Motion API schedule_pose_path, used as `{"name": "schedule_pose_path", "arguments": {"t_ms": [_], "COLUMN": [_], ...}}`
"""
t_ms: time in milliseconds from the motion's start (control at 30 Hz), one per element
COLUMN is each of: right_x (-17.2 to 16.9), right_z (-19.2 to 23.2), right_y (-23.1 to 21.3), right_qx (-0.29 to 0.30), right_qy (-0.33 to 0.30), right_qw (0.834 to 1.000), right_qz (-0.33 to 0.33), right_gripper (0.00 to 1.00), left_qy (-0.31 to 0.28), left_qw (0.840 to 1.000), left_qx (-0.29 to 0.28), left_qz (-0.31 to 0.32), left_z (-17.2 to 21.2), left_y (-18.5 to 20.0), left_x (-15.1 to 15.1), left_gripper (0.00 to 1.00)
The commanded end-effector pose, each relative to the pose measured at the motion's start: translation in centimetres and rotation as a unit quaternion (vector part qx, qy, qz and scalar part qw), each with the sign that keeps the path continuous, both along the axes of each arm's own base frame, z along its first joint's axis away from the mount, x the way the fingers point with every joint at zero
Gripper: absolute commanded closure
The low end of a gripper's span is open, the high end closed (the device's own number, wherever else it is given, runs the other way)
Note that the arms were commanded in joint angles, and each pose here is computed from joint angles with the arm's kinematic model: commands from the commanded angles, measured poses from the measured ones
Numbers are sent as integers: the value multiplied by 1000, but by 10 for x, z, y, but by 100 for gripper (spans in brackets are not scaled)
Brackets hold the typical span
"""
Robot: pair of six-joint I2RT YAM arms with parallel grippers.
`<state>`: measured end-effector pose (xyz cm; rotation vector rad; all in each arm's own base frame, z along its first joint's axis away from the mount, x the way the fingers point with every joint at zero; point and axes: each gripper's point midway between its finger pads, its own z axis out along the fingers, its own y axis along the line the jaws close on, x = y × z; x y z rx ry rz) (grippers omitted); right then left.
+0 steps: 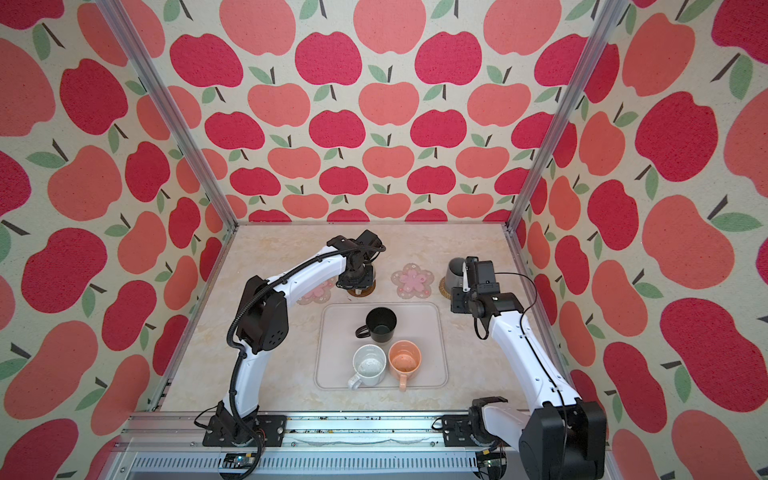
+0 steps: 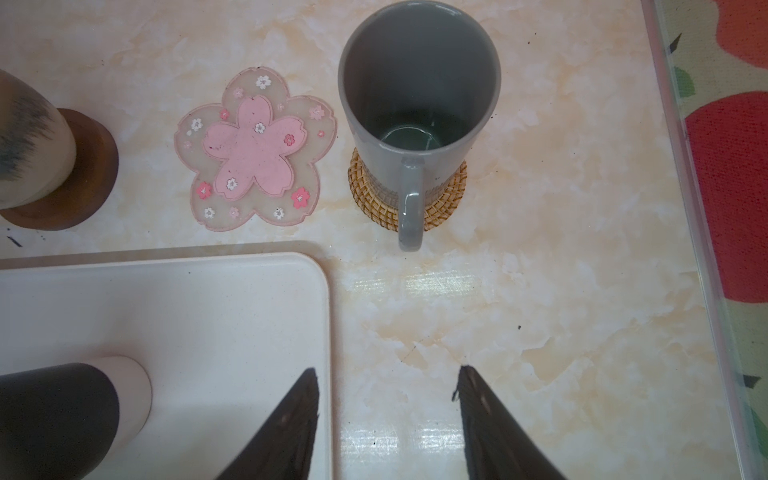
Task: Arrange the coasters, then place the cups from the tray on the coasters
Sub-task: 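Align the held beige mug above the brown round coaster with the left gripper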
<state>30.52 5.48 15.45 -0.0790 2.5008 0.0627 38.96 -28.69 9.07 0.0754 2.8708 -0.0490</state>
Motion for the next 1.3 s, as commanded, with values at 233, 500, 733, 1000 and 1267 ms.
{"name": "schedule_pose_path", "arguments": {"t_ms": [233,500,733,1000,1267], "right_x": [2,1,4,6,5], "right_z": [5,8,9,7,6], "right_y": [2,2,4,6,5], "right_qx": [12,14,18,24,24], "right_qy": [-5,-8,-9,-6,-6], "right_qw": [1000,1000,1000,1000,1000], "right_qz": [1,0,0,-1,-2], "right_gripper": [43,43,43,43,43], "left_qy": [-24,-25,-32,-61,-83], "left_qw": [999,1000,999,998,996], "left_qx": [-13,-9,-6,5,7], "left_qz": [18,15,14,1,-9], "left_z": [8,6,14,36,47], "left_y": [-1,0,4,2,-2], "left_x": [9,10,8,13,16], "left_gripper": [100,100,100,100,100]}}
